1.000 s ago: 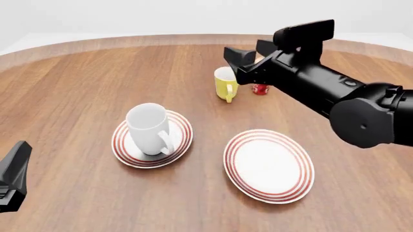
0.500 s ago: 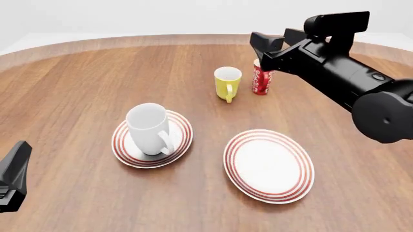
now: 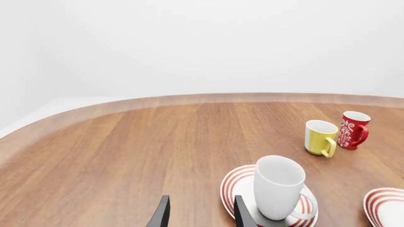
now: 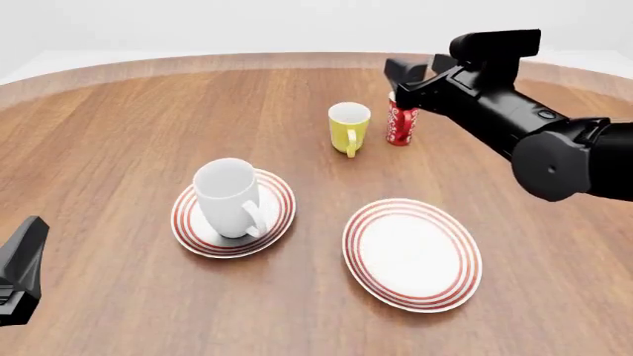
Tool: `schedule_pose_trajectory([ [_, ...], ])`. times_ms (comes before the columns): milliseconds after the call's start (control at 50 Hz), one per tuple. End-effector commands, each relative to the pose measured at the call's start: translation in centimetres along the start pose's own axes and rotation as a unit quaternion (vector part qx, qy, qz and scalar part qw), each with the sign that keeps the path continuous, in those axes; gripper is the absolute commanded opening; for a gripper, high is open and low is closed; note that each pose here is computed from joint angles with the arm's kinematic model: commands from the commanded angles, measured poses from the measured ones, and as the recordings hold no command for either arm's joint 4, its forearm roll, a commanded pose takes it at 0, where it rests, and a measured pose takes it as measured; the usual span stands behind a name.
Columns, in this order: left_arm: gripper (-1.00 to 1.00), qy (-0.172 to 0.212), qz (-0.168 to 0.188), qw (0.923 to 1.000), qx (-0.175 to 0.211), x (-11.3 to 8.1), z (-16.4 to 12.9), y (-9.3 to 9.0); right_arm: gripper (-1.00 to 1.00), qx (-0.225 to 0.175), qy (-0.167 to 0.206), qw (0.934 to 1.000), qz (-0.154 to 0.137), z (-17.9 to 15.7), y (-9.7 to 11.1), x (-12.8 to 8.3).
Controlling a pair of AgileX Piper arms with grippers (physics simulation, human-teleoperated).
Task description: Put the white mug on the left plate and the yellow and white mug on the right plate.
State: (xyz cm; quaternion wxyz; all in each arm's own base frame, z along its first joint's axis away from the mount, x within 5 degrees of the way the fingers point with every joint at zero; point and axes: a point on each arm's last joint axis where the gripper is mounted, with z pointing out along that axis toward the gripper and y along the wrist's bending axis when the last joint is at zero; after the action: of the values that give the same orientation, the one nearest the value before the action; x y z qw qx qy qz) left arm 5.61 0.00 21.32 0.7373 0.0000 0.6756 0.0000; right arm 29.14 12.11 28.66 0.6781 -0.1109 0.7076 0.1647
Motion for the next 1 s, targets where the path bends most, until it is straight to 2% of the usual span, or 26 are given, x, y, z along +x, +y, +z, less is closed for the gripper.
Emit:
schedule_pose_trajectory([
  [20,1.0,0.0,0.0,1.0,0.0,0.0,0.0,0.0,1.0,0.01,0.015,0.9998,0.002,1.9,-0.7,1.4],
  [180,1.0,0.0,0.0,1.0,0.0,0.0,0.0,0.0,1.0,0.018,0.027,0.9995,0.002,3.5,-1.3,2.5],
  [480,1.0,0.0,0.0,1.0,0.0,0.0,0.0,0.0,1.0,0.013,0.053,0.9985,0.006,6.3,-1.0,4.6],
  [1000,1.0,0.0,0.0,1.0,0.0,0.0,0.0,0.0,1.0,0.011,0.085,0.9963,0.011,9.7,-0.9,7.0],
])
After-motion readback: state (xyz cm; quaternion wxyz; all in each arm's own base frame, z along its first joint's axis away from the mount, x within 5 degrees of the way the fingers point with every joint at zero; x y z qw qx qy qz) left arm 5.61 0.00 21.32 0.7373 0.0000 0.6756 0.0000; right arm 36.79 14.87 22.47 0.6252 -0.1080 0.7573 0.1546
